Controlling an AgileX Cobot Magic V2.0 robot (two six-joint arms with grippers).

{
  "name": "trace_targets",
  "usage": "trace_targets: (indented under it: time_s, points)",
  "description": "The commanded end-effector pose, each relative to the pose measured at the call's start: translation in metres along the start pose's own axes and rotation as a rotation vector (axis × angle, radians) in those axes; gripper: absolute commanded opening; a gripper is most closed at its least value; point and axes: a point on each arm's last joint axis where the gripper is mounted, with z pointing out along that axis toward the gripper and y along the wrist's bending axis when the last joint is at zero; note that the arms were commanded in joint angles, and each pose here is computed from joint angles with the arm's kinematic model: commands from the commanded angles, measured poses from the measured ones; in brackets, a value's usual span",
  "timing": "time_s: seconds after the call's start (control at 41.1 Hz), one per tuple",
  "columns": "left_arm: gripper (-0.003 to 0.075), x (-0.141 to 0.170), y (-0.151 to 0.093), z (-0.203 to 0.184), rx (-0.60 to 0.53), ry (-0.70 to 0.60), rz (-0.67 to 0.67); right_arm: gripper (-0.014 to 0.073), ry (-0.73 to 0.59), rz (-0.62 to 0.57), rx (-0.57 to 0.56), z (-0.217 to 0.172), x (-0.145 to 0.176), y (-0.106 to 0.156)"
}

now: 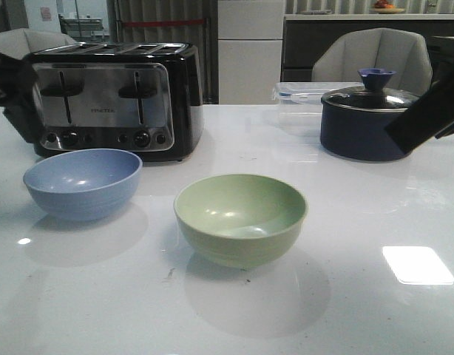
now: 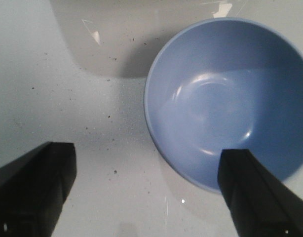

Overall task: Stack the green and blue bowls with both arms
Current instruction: 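Lower the left gripper and grasp the rim of the light blue bowl, then lift the blue bowl with the left gripper over the green bowl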

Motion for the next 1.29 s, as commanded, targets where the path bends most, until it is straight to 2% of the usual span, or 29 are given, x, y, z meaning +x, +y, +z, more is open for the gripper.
trace_targets:
  time_s: [0.0, 0.122, 0.194, 0.486, 0.632, 0.778, 0.924, 1.094, 1.264]
  points:
    - [0.0632, -0.022, -0.002, 0.005, 0.0, -0.068, 0.008, 0.0393, -0.099, -0.006, 0.014, -0.009, -0.013, -0.001]
    - [0.063, -0.029, -0.001, 0.031, 0.0, -0.037, 0.008, 0.0393, -0.099, -0.006, 0.014, -0.009, -0.013, -0.001]
    - [0.0587, -0.032, -0.001, 0.044, 0.0, -0.032, 0.008, 0.0393, -0.099, -0.006, 0.014, -0.009, -0.013, -0.001]
    - [0.0228, -0.036, -0.003, 0.053, 0.022, -0.019, -0.029, 0.0393, -0.099, -0.006, 0.014, -0.009, -0.013, -0.001]
    - [0.0087, -0.038, -0.003, 0.048, 0.022, -0.026, -0.028, 0.0393, -0.099, -0.006, 0.014, -0.009, -0.013, -0.001]
    - [0.0093, -0.045, -0.004, 0.024, 0.024, -0.071, -0.025, 0.0393, -0.099, -0.006, 0.014, -0.009, -0.013, -0.001]
    - [0.0093, -0.059, -0.015, -0.02, 0.045, -0.137, 0.004, 0.0393, -0.098, -0.006, 0.014, -0.009, -0.013, -0.001]
    - [0.0093, -0.073, -0.048, -0.067, 0.104, -0.202, 0.082, 0.0393, -0.098, -0.006, 0.014, -0.009, -0.013, -0.001]
    - [0.0093, -0.075, -0.096, -0.085, 0.189, -0.234, 0.187, 0.0393, -0.096, -0.006, 0.013, -0.009, -0.013, -0.001]
